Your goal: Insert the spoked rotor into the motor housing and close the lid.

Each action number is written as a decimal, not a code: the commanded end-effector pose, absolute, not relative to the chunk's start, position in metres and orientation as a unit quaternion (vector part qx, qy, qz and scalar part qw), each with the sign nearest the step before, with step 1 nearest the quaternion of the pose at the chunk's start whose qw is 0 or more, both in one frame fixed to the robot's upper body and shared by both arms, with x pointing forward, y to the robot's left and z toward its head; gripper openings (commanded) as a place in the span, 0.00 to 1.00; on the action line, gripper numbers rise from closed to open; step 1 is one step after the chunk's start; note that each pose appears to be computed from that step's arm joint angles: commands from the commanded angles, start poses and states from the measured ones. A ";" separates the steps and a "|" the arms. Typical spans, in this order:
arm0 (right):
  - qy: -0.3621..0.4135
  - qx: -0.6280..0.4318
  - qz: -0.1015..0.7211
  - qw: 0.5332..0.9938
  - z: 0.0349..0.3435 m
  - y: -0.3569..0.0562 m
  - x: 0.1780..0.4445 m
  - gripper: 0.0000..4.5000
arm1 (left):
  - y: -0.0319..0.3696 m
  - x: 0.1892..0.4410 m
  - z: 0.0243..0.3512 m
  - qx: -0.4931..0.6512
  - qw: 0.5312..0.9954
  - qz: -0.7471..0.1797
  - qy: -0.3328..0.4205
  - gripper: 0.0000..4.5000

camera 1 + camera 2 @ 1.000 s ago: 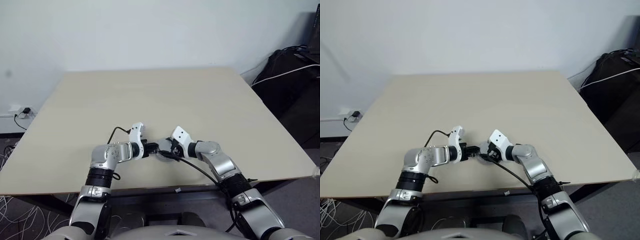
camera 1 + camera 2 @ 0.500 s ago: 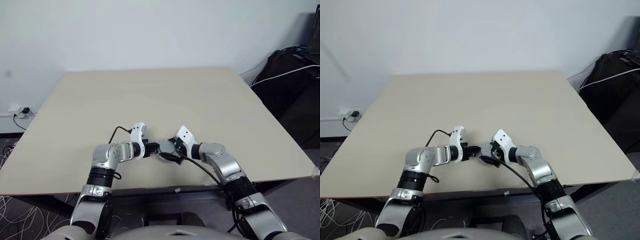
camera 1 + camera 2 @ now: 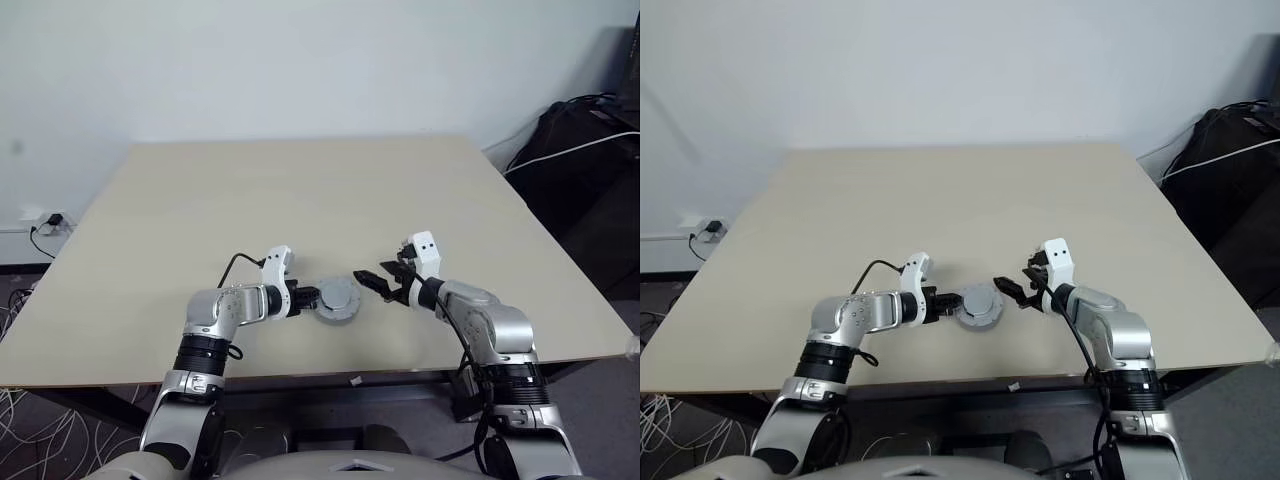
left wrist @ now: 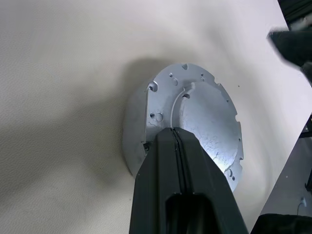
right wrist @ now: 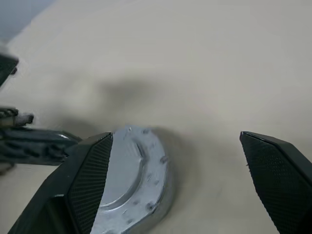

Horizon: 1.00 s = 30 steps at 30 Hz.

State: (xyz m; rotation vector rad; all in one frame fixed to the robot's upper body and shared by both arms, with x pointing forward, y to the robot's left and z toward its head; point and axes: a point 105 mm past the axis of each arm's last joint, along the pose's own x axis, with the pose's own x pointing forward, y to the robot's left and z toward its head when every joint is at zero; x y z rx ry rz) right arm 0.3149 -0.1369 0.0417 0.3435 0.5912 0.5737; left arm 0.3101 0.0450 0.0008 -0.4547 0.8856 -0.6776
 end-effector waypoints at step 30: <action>0.406 0.455 0.269 0.745 0.021 -0.093 0.304 0.99 | 0.040 0.295 -0.008 -0.204 0.807 -0.335 0.441 0.00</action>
